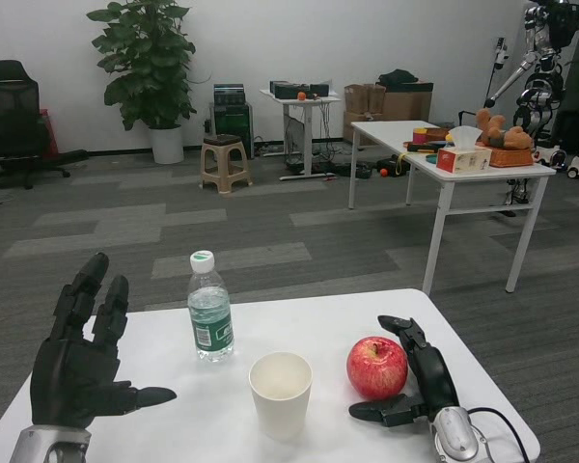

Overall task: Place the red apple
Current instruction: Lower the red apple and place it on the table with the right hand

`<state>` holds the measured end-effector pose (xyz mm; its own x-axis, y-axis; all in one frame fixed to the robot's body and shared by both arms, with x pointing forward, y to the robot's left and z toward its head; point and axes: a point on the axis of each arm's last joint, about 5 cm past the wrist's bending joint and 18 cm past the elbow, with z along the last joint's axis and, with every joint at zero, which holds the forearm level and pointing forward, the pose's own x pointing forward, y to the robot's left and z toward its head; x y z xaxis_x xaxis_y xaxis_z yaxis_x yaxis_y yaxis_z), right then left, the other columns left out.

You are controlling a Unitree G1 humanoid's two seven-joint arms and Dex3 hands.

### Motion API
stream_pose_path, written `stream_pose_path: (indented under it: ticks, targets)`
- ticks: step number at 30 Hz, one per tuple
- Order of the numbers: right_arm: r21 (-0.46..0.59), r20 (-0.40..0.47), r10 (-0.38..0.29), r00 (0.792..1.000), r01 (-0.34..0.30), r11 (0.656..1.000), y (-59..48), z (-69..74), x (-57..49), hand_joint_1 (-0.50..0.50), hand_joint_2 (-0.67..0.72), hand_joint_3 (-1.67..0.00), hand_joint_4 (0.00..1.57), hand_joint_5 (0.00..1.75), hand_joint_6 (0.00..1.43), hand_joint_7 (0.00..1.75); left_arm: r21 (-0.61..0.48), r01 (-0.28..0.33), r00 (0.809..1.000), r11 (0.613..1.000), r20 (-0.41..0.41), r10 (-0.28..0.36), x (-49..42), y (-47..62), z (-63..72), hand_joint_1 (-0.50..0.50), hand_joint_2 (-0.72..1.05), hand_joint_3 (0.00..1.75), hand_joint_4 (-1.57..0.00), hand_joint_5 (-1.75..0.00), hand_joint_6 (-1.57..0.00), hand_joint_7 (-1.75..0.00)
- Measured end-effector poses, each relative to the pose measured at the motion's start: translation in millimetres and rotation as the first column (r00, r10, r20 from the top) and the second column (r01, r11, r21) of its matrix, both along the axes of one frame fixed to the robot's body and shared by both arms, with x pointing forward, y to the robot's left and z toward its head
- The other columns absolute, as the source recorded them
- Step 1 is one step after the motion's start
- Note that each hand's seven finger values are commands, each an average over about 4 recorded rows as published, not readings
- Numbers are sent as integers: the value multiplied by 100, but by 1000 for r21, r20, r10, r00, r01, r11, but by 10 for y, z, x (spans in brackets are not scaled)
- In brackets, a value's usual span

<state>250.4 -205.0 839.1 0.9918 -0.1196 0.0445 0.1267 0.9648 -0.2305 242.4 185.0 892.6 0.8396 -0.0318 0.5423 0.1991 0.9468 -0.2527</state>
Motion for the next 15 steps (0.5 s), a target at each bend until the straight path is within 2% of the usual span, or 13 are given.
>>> stream_pose_path:
  ticks: [2,6,9,15]
  targets:
    - [-1,0,0,1000,0,1000,-1,0,0,-17,-11,-34,0,0,0,42,0,0,1000,1000,0,0,0,0,0,-30,14,0,0,0,0,-38]
    - [-3,1,2,1000,-2,1000,-6,2,-1,-27,-10,-32,0,0,0,31,0,0,1000,1000,0,0,0,1,0,-30,7,9,0,0,0,-35]
    - [-5,1,9,1000,-9,1000,-9,4,-1,-36,-8,-30,0,0,0,24,0,0,1000,1000,0,0,0,1,0,-30,7,2,0,0,0,-40]
    - [-6,3,28,1000,-28,1000,-14,10,-3,-45,1,-24,0,0,0,10,0,-1,1000,1000,0,1,0,1,-1,-31,7,2,0,0,0,-37]
